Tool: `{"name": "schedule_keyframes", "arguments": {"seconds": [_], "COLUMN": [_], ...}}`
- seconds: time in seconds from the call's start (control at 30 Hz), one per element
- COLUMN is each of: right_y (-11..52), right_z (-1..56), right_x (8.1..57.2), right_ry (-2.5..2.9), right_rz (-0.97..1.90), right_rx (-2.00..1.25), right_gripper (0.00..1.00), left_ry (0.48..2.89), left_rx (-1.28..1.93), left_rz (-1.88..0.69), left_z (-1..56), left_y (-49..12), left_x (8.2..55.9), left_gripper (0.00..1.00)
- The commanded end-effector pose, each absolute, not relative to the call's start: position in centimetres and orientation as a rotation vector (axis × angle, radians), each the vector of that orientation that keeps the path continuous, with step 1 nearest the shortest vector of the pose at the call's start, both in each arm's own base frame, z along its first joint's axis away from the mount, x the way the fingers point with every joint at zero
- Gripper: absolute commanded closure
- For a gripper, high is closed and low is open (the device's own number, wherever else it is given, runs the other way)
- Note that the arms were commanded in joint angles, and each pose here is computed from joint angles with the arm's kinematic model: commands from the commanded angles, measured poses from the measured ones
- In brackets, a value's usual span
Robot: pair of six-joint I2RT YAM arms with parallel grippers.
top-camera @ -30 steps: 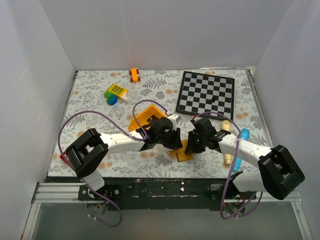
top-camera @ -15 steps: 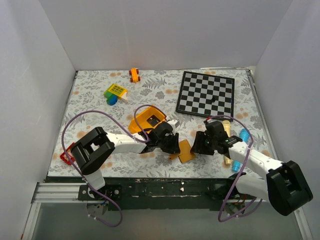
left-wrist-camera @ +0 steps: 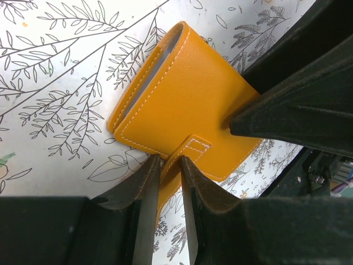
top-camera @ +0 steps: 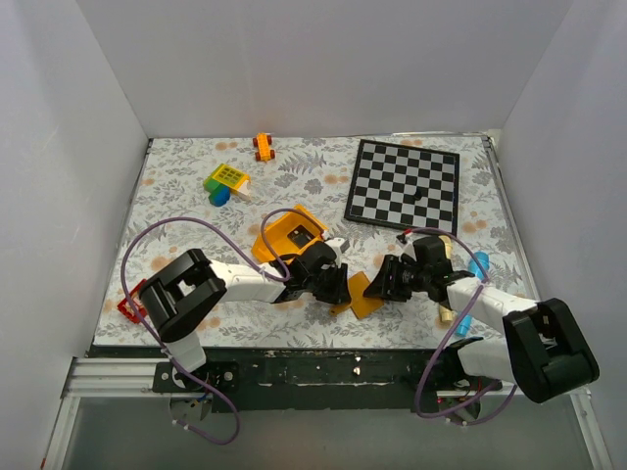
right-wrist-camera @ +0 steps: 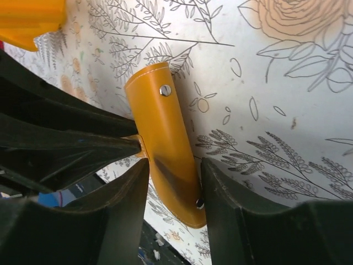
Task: Put the credit cards into the card holder
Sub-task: Close the card holder at the center of the board.
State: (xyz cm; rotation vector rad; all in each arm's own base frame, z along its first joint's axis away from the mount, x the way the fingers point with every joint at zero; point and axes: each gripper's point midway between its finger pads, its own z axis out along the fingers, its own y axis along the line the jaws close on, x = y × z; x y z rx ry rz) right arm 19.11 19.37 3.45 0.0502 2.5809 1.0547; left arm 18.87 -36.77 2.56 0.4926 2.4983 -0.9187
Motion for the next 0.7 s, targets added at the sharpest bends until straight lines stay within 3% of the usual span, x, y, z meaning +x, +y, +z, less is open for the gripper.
{"name": "schedule_keyframes", "arguments": {"seconds": [0.0,0.23,0.37,0.47,0.67], "right_y": [21.1,21.7,21.8,21.1,16.8], "right_z": [5.2,5.7,6.5,7.7,11.8], "right_x": [19.2,19.0,19.2,19.6,21.8], "right_ry": [2.496,2.477,2.462,2.448,2.411], "right_rz": [1.215,1.28,1.284,1.205,0.779], "right_rx": [-0.047,-0.08,-0.096,-0.101,-0.121], "right_gripper": [0.53,0.7,0.99,0.99,0.99], "left_ry": [2.534,2.531,2.51,2.49,2.318], "left_rx": [0.501,0.498,0.483,0.448,0.27], "left_rz": [-0.861,-0.857,-0.836,-0.746,-0.675], "left_z": [1.1,0.7,1.6,3.3,10.8], "left_y": [-35.9,-36.0,-35.9,-34.7,-30.4], "left_x": [18.5,18.6,19.1,20.3,24.0], "left_gripper": [0.78,0.78,0.79,0.79,0.78]}}
